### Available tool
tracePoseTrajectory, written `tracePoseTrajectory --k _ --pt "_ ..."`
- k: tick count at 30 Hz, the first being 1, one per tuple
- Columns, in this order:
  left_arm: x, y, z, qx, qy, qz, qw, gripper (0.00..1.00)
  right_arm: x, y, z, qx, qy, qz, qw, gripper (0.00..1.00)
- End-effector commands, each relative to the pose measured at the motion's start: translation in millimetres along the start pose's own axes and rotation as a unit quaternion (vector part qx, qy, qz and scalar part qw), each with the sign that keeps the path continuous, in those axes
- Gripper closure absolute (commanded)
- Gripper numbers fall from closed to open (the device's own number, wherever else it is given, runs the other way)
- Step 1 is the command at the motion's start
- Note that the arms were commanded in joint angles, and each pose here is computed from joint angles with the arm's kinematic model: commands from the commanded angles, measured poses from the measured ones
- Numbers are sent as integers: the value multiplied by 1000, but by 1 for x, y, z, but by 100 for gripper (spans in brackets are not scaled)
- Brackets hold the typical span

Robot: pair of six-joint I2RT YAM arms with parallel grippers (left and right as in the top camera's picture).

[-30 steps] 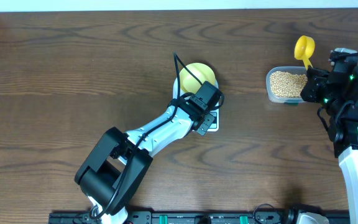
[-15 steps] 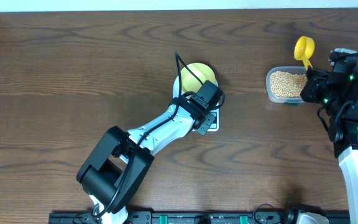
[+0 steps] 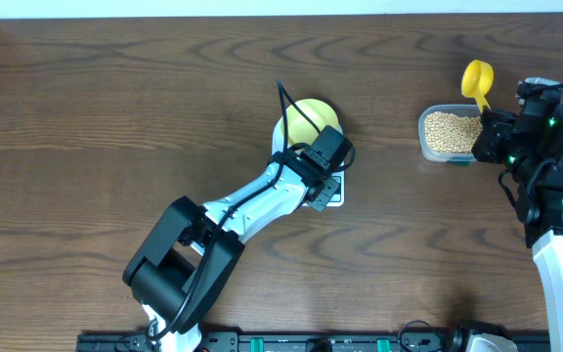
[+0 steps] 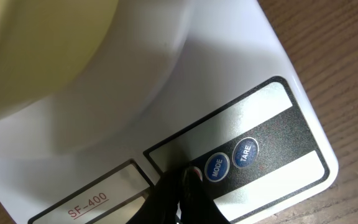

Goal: Scoop item into bowl and weigh 50g on scale

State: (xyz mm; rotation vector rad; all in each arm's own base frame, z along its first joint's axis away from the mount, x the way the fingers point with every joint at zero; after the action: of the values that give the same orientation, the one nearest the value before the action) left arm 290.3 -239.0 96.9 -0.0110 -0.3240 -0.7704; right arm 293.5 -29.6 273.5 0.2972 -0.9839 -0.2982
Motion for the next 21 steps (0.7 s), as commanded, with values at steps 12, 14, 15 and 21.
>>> tracePoseTrajectory --k 12,14,15,21 --pt "-38 -8 -36 -19 91 3 996 92 6 2 3 5 -8 9 1000 99" --pt "-31 -6 -26 -18 73 5 997 92 6 2 3 5 -7 8 1000 99" --pt "-27 -5 -20 -17 61 6 998 93 5 2 3 4 -5 7 1000 99" --pt "-11 -2 11 -13 5 10 1000 93 2 1 3 1 5 5 1000 99"
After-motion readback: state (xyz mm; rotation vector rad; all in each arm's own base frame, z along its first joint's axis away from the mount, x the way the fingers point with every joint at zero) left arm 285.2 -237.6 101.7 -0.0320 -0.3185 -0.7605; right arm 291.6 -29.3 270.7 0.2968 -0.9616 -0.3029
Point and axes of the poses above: each gripper's point midway between its finger pads, its own z axis back along the fingers, its own y axis along the line the jaws close on, x = y × z, the point moved 9 cm from there along z, back along the fingers, and after that the axes turned 9 degrees about -z, right-handed, at the moved point
